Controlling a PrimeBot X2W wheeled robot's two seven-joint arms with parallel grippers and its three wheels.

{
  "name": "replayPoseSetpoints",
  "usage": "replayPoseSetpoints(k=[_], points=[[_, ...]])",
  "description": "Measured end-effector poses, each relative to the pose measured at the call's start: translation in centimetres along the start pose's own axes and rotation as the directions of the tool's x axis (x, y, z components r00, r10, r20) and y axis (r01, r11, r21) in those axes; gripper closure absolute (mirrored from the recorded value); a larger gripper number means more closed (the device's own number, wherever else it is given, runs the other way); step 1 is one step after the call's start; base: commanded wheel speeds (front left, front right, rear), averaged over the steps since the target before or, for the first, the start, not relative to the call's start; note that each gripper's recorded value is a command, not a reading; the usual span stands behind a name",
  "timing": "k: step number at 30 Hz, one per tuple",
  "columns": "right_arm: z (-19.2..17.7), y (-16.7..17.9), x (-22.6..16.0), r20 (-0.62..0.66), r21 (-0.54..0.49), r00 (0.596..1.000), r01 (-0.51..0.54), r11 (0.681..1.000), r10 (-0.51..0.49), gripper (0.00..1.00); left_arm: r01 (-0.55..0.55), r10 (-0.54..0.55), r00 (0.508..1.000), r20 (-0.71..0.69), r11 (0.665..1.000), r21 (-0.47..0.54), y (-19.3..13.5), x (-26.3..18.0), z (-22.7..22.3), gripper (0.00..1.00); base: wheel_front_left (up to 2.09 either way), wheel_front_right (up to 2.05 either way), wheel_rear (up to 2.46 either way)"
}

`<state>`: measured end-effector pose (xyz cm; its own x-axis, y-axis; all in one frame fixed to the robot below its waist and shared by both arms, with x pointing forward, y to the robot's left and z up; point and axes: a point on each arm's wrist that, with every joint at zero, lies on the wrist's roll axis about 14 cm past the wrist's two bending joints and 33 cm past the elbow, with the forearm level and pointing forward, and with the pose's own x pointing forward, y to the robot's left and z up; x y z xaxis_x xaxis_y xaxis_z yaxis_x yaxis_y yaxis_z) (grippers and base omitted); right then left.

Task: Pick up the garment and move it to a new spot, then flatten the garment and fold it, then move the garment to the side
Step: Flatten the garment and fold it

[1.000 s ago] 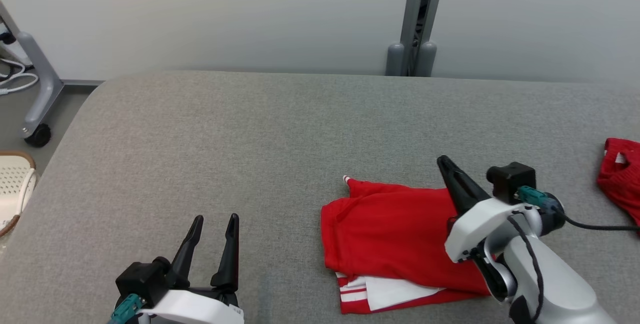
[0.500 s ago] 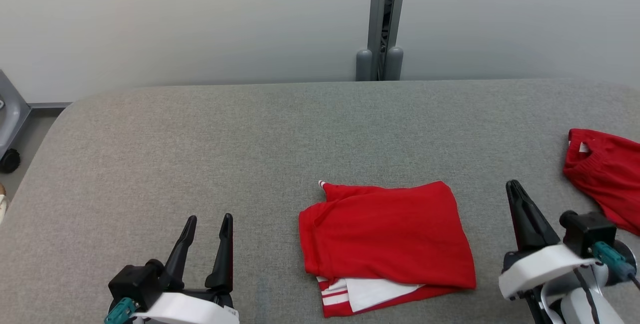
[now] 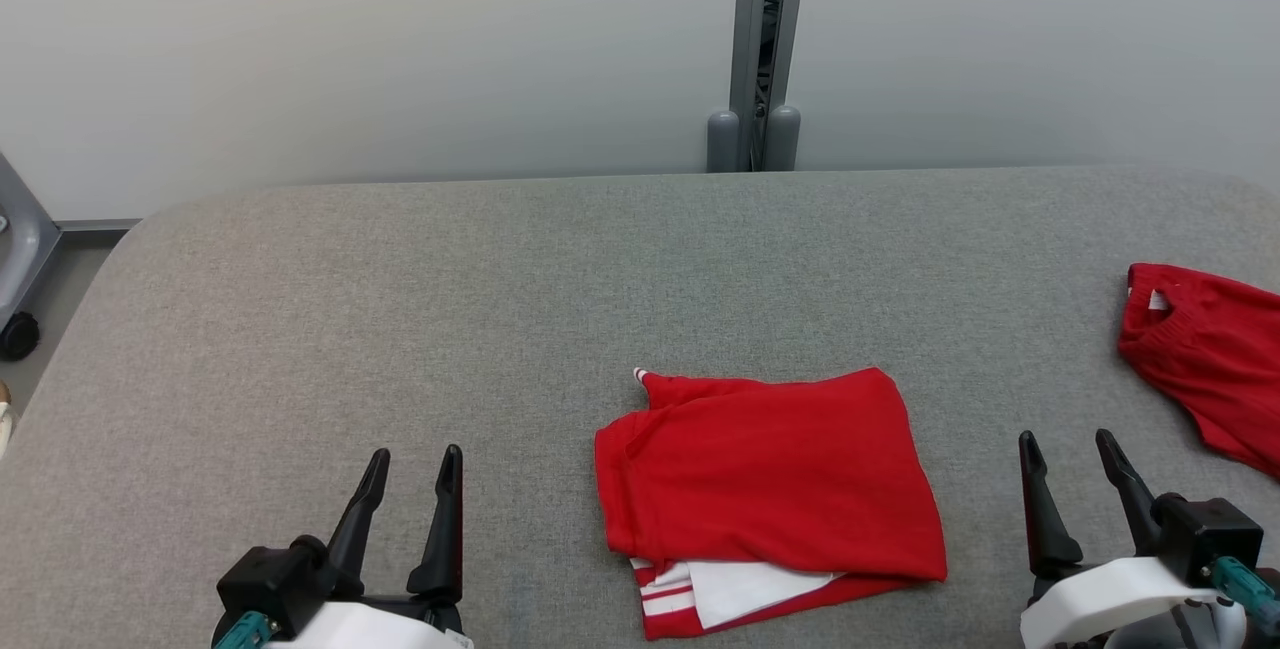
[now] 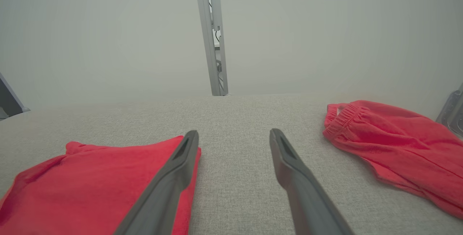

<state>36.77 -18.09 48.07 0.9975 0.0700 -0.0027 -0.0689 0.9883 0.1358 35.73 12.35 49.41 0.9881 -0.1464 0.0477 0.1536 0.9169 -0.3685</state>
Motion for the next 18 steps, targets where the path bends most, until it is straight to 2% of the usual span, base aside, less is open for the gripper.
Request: replayPoseSetpoints(k=[18], points=[[-0.95,0.73,0.04,-0.028,0.002,0.999,-0.014,1.000,0.014,0.00,0.000,0.000,1.000,-0.006,1.000,-0.001,0.01,-0.36,-0.20,0.00,0.00,0.00,0.00]])
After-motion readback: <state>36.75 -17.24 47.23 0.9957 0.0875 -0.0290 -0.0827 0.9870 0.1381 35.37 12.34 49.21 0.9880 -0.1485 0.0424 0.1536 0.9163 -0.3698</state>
